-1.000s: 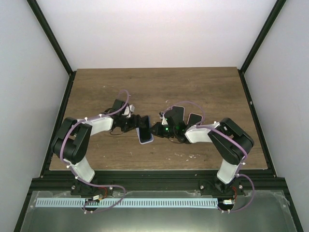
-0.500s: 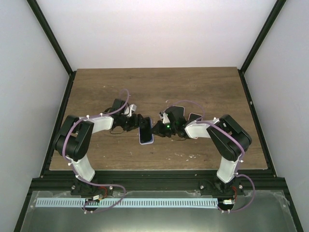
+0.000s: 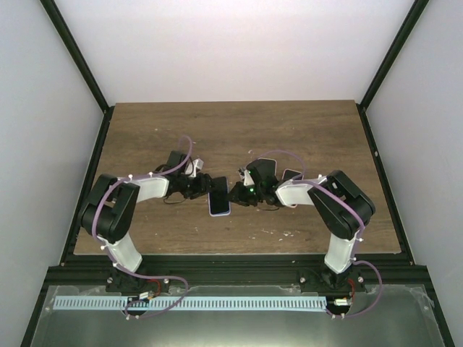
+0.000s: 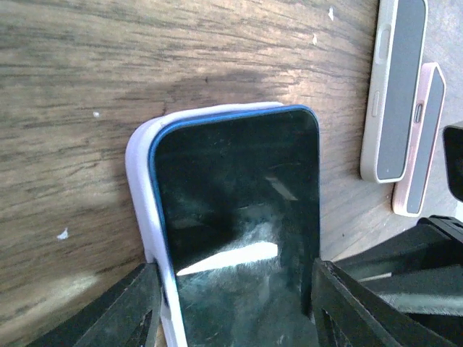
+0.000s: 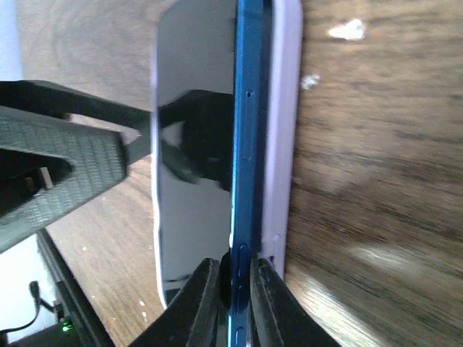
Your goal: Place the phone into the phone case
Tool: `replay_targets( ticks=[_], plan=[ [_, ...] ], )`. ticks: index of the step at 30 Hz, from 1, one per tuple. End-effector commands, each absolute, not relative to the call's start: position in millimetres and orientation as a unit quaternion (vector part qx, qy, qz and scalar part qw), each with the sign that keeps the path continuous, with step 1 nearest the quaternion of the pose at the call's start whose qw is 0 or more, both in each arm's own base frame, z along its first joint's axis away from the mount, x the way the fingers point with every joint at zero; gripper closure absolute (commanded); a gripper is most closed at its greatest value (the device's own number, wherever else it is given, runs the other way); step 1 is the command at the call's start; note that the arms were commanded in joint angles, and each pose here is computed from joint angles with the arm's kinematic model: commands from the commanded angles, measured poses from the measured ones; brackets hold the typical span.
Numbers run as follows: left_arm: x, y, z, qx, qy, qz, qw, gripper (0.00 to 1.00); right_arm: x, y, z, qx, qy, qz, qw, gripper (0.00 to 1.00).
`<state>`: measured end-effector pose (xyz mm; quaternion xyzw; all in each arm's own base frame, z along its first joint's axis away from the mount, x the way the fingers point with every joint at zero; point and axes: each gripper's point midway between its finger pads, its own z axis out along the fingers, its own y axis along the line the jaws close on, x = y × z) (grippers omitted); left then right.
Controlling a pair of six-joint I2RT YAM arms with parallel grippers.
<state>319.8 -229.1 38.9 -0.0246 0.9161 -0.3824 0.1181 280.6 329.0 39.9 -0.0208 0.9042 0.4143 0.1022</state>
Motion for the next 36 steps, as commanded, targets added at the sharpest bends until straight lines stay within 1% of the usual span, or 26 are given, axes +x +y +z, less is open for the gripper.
replay_targets(
  ticks=[1,4,6,10,13,15,17,20,22,25,27,32,36],
  plan=[
    [311.5,-225.8,41.7,-0.023,0.921,-0.369,0.123,0.42,268.6,319.4,27.9,-0.042,0.925,0.368,0.09,0.84],
    [308.9,-221.2,44.8,-0.026,0.92,-0.366,0.138,0.42,271.2,314.1,38.4,-0.045,0.925,0.362,0.107,0.71],
    [307.6,-220.9,47.2,-0.031,0.918,-0.37,0.141,0.41,273.7,310.9,45.1,-0.045,0.923,0.363,0.118,0.66],
    [308.2,-221.3,49.2,-0.036,0.917,-0.372,0.139,0.43,279.6,311.2,51.7,-0.048,0.92,0.366,0.132,0.66],
    [308.7,-219.1,45.4,-0.038,0.92,-0.365,0.136,0.44,286.1,318.0,48.1,-0.055,0.919,0.368,0.129,0.66],
    [309.5,-217.4,43.1,-0.044,0.92,-0.366,0.134,0.47,292.6,323.5,45.8,-0.05,0.919,0.369,0.127,0.66],
    [309.5,-217.4,44.3,-0.049,0.915,-0.378,0.129,0.49,295.7,327.8,42.0,-0.044,0.918,0.375,0.122,0.64],
    [309.2,-216.2,45.2,-0.054,0.914,-0.382,0.124,0.5,299.1,333.6,36.5,-0.034,0.915,0.385,0.118,0.63],
    [308.6,-214.3,43.0,-0.056,0.918,-0.375,0.119,0.5,299.0,338.7,34.3,-0.033,0.91,0.397,0.111,0.62],
    [305.8,-209.0,35.1,-0.067,0.92,-0.371,0.105,0.51,298.7,343.3,33.9,-0.029,0.903,0.414,0.108,0.57],
    [303.5,-205.9,29.5,-0.074,0.921,-0.371,0.097,0.52,297.8,346.0,36.8,-0.026,0.897,0.429,0.107,0.56],
    [293.6,-217.5,32.2,-0.058,0.902,-0.421,0.078,0.52,294.2,357.9,49.4,-0.03,0.869,0.483,0.101,0.54],
    [285.8,-218.0,32.1,-0.052,0.9,-0.427,0.067,0.52,290.5,371.9,59.1,-0.04,0.843,0.531,0.08,0.51]
  ],
)
